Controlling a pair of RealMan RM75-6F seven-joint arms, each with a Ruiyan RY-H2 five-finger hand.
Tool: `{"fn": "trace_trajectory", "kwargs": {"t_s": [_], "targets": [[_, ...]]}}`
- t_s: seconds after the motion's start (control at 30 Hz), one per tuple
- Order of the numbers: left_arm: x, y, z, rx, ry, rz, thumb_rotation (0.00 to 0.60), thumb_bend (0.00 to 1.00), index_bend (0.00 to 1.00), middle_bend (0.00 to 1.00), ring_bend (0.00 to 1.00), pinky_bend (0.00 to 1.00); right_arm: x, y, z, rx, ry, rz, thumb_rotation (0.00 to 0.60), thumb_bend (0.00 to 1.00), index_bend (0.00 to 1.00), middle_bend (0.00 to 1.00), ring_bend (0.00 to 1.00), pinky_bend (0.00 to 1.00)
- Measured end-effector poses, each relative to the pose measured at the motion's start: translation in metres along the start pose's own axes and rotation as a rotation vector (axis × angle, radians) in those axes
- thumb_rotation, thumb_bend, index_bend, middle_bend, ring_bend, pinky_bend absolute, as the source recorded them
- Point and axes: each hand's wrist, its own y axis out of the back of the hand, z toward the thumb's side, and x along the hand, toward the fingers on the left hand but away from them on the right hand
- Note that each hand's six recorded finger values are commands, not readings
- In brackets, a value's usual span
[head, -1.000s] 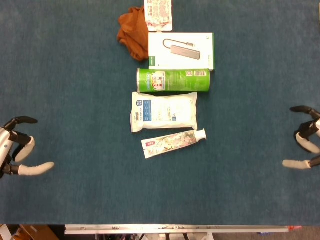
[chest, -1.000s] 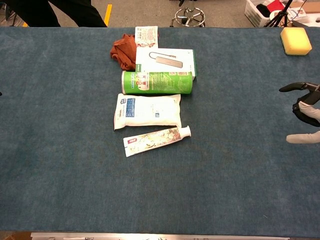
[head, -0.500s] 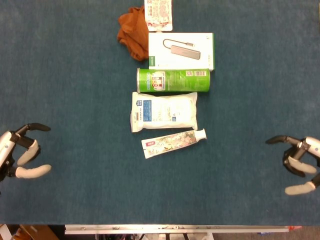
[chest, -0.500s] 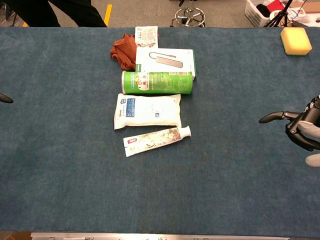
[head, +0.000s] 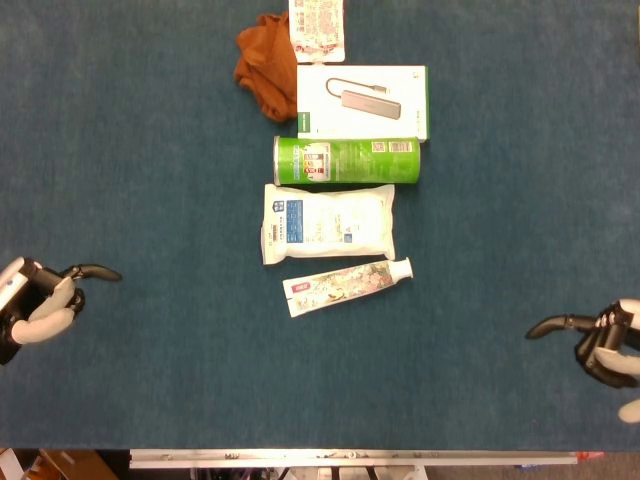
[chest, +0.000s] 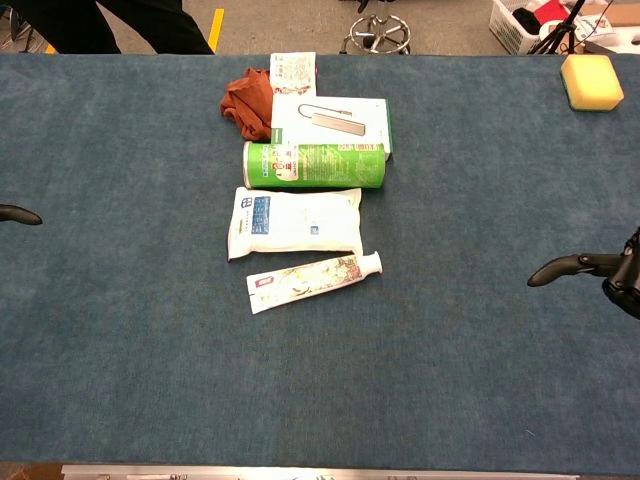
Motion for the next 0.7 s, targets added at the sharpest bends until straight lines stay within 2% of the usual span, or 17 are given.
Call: {"fn": "trace_trajectory", "kwargs": {"t_s": [0.23,0.7], "targets": [[-0.001,0.0,0.0,-0.003,0.01,-0.011,0.311,0.0,1.0,1.0,0.91,0.27,0.003,-0.002,0.001,-0.055,0.014,0.061,0.416,0.0,1.0,0.9,0.76,0.15],[-0.002,0.004,0.002,-0.009,0.0,0.009,0.3,0.0,1.0,1.0,0.91,0.27,0.002,0.007,-0.008,-0.019,-0.042,0.04,0.415,0.0,1.0,0.91,0.76,0.15]]}}
